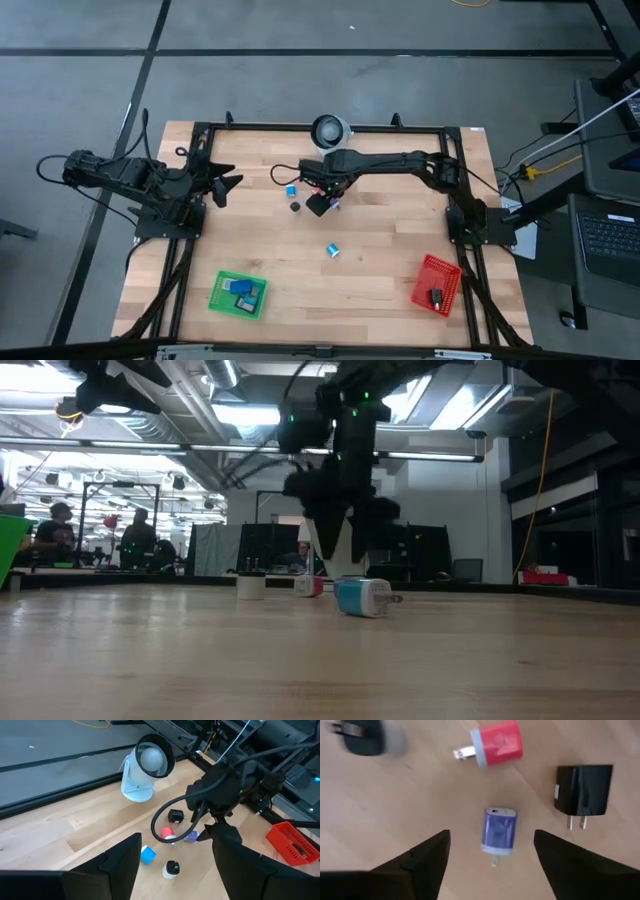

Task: Pick & Place Office items
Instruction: Put the purple charger adapter into the red bin

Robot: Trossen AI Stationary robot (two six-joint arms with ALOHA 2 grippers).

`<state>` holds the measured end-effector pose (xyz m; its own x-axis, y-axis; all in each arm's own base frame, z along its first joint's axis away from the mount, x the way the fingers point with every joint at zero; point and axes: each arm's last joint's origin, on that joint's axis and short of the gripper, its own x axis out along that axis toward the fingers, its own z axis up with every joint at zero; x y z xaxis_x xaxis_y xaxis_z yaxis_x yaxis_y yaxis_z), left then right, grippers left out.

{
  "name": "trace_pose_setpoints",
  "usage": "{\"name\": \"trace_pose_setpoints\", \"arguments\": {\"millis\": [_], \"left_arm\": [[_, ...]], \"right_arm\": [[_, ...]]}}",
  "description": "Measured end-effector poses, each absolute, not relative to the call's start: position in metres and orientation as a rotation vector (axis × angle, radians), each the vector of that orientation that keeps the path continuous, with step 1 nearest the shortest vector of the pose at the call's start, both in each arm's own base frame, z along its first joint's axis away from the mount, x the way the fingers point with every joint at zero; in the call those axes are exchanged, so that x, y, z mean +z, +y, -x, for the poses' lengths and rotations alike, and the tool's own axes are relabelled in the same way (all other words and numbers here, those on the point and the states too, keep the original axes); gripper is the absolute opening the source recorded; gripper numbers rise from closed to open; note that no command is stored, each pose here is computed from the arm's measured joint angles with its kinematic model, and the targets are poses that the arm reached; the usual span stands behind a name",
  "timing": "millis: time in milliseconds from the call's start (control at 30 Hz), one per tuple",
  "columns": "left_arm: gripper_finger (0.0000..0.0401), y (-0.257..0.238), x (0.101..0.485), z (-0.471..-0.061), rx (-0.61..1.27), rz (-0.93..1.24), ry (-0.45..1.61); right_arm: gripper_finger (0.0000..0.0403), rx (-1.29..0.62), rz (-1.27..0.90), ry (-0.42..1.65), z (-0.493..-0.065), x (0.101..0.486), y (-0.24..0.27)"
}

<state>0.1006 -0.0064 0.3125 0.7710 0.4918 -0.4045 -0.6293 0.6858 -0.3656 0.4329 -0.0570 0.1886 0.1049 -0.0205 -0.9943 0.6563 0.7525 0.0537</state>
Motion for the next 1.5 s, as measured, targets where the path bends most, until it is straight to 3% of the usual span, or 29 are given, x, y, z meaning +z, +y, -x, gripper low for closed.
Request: {"name": "trace_pose_setpoints", "arguments": {"millis": [433, 933, 1067, 1267, 1500], "left_arm": [[0.0239, -0.006, 0.312, -0.1, 0.635, 0.51, 0.296], [0.0239, -0.006, 0.312, -0.1, 0.635, 0.51, 0.296], [0.0239, -0.006, 0.312, -0.1, 0.635, 0.51, 0.296], [0.0239, -0.006, 0.312, -0.1, 0.635, 0.51, 0.296], [0.0239, -0.006, 0.312, -0.1, 0.635, 0.51, 0.296]], "right_arm": [[0.0277, -0.539, -0.644, 1.426, -0.421, 0.146, -0.055], [0.026, -0.541, -0.664, 1.379, -0.425, 0.146, -0.058], [0.0228, -0.559, -0.677, 1.375, -0.425, 0.146, -0.058], [0.0135, -0.554, -0.689, 1.376, -0.425, 0.146, -0.059], [0.0129, -0.528, -0.71, 1.383, -0.425, 0.146, -0.059]]}}
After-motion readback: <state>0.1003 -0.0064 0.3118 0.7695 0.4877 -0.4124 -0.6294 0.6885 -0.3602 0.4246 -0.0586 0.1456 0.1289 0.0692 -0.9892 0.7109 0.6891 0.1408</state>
